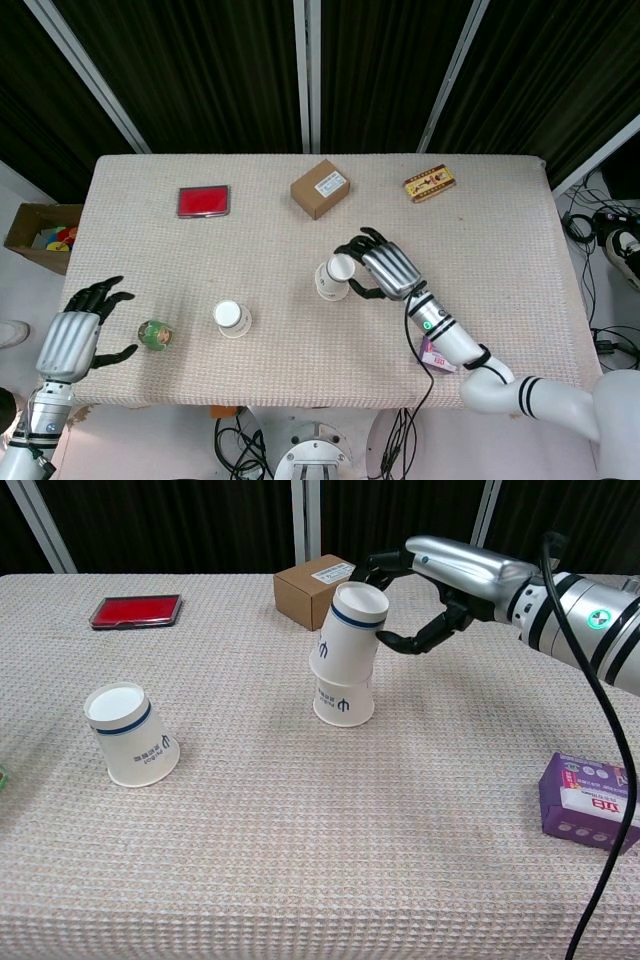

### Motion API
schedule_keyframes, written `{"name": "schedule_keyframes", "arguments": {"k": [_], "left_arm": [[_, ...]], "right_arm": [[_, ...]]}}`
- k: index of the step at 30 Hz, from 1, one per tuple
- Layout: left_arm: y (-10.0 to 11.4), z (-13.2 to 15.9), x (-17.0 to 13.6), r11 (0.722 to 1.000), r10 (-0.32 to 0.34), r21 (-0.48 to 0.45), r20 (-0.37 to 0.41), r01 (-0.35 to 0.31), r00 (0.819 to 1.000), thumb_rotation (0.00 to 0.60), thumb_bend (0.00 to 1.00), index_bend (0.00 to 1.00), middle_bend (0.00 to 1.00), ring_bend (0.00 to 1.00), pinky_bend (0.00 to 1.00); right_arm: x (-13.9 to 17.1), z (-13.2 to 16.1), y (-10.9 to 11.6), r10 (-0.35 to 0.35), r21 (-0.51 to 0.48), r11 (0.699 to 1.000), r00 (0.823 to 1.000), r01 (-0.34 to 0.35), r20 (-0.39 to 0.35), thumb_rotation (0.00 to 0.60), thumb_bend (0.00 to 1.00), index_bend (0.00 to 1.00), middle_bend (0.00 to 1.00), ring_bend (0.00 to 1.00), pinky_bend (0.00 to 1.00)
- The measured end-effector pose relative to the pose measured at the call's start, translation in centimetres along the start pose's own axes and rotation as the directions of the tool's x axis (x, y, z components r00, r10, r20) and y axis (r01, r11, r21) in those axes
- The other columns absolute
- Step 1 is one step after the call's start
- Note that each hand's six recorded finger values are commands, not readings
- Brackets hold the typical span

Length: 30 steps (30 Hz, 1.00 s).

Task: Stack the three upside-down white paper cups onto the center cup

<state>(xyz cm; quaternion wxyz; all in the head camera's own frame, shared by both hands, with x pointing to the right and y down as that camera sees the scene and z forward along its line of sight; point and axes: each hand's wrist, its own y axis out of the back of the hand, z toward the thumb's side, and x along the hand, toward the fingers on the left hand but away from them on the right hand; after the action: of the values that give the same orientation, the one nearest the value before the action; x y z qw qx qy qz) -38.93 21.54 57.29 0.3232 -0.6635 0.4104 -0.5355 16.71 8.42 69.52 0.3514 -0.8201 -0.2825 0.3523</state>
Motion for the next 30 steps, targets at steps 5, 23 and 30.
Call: {"name": "schedule_keyframes", "arguments": {"k": [5, 23, 30], "left_arm": [[-0.4, 0.0, 0.2, 0.999, -0.033, 0.018, 0.013, 0.033, 0.999, 0.600, 0.10, 0.27, 0.12, 0.13, 0.18], [-3.7, 6.5, 5.4, 0.982, -0.188, 0.079, 0.274, 0.172, 0.943, 0.600, 0.09, 0.27, 0.12, 0.13, 0.18], [-5.4, 9.2, 8.2, 0.969, -0.246, 0.053, 0.318, 0.242, 0.915, 0.600, 0.09, 0.27, 0.12, 0.13, 0.18]], "right_arm": [[0.0, 0.1, -1.3, 0.065, 0.066, 0.996, 0.998, -0.065, 0.009, 0.600, 0.16, 0.06, 0.06, 0.00, 0.00], [9.0, -3.8, 9.3, -0.195, 0.090, 0.979, 0.972, 0.184, 0.134, 0.600, 0.17, 0.00, 0.04, 0.00, 0.00], [12.2, -5.0, 10.1, -0.229, 0.076, 0.973, 0.956, 0.218, 0.184, 0.600, 0.17, 0.00, 0.04, 0.00, 0.00]]}}
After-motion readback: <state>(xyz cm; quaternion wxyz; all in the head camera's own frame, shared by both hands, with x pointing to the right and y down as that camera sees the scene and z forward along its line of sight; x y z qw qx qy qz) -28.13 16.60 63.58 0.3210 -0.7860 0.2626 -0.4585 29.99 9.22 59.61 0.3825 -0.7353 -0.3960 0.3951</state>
